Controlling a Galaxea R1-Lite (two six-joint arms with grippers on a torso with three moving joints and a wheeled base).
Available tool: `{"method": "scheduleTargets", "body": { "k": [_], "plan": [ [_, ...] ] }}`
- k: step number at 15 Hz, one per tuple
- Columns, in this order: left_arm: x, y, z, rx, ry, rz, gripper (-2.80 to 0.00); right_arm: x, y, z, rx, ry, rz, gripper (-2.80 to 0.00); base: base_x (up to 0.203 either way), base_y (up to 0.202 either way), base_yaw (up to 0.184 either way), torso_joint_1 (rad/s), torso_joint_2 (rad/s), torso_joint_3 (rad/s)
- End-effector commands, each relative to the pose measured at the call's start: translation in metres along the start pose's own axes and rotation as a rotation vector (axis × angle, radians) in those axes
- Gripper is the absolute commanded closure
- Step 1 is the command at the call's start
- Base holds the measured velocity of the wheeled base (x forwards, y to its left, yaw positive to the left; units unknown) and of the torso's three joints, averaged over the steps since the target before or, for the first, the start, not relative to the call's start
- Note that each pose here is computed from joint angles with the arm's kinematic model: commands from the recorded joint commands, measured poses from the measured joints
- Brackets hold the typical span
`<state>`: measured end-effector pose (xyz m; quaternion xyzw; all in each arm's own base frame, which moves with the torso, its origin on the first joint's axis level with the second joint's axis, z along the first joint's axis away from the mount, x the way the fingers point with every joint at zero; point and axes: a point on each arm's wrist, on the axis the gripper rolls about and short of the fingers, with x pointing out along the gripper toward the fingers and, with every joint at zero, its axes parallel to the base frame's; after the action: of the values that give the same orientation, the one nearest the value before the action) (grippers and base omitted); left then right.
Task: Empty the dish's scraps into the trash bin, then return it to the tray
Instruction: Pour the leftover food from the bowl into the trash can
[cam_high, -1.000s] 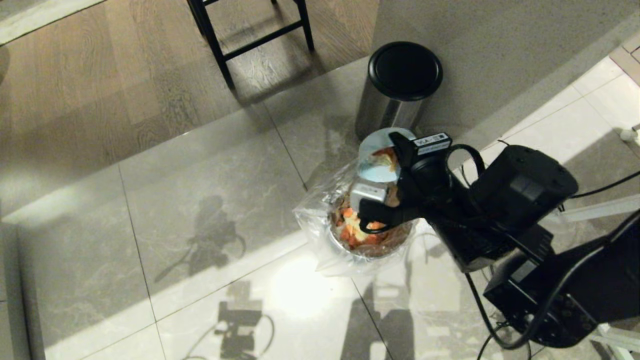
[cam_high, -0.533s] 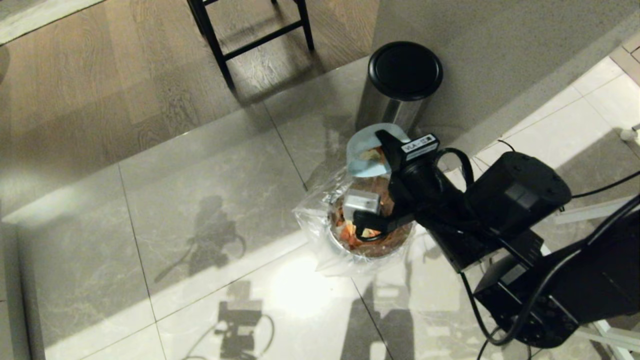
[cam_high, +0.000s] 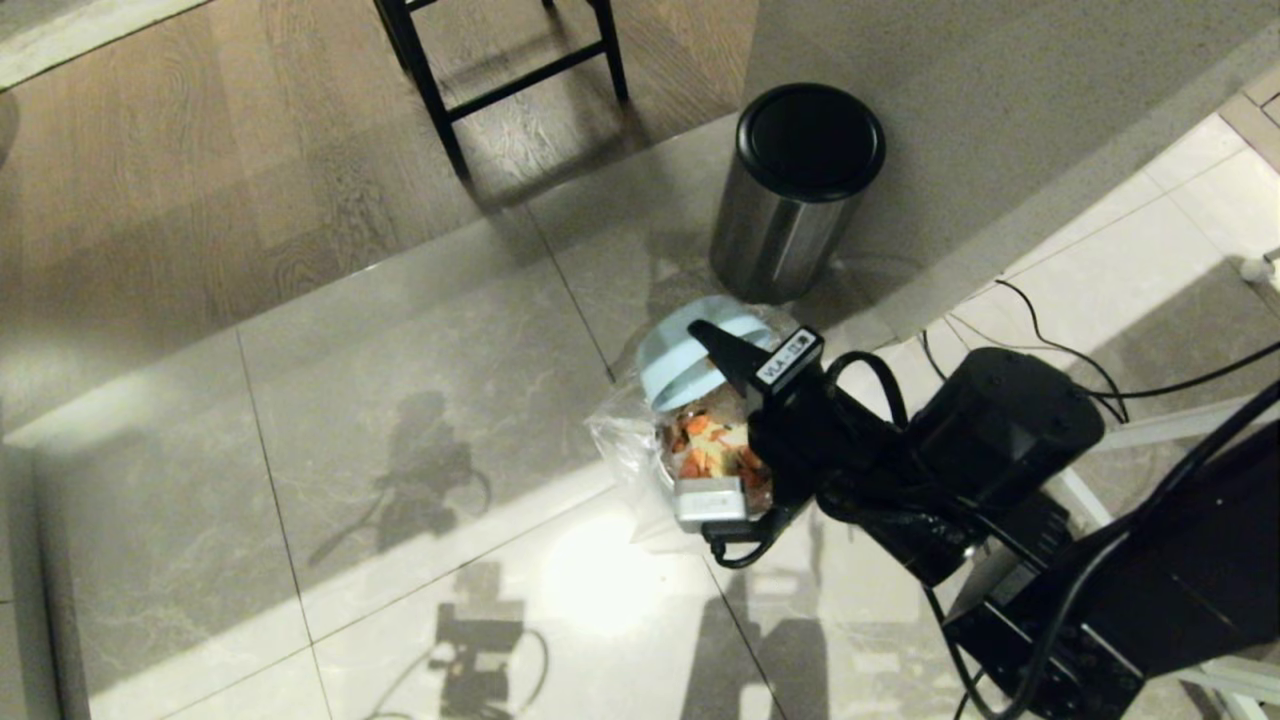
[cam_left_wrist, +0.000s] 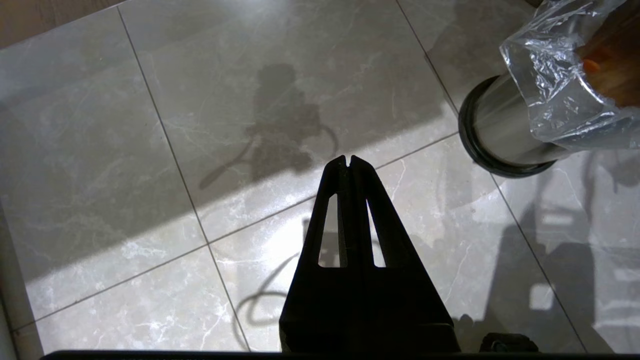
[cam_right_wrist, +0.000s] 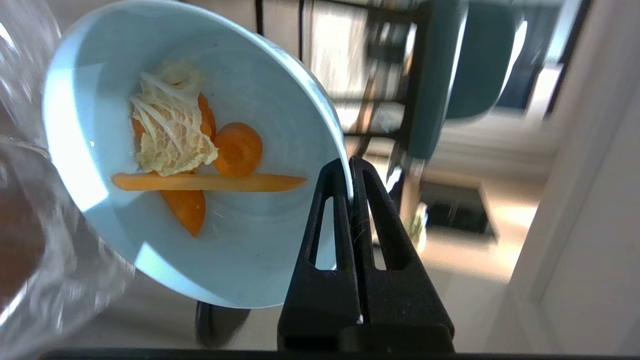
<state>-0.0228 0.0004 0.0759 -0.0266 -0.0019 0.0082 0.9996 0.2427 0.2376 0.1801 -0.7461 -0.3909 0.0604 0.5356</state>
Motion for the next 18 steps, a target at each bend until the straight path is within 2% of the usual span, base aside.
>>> {"method": "scheduleTargets", "body": {
  "k": [1,9,13,18],
  "plan": [
    [0.0,0.0,0.0,0.0,0.0,0.0,0.0,-0.002,-0.003,0.0,-0.015,-0.011,-0.048,0.0,0.0,0.0,0.0,0.0,0.0,0.0],
    [0.0,0.0,0.0,0.0,0.0,0.0,0.0,-0.028,-0.012,-0.004,-0.089,-0.099,-0.062,0.0,0.0,0.0,0.0,0.0,0.0,0.0],
    [0.0,0.0,0.0,0.0,0.0,0.0,0.0,-0.037,-0.003,-0.022,-0.123,-0.062,-0.014,0.0,0.0,0.0,0.0,0.0,0.0,0.0],
    [0.0,0.0,0.0,0.0,0.0,0.0,0.0,-0.031,0.001,-0.022,-0.15,-0.057,-0.017,0.0,0.0,0.0,0.0,0.0,0.0,0.0]
  ]
}}
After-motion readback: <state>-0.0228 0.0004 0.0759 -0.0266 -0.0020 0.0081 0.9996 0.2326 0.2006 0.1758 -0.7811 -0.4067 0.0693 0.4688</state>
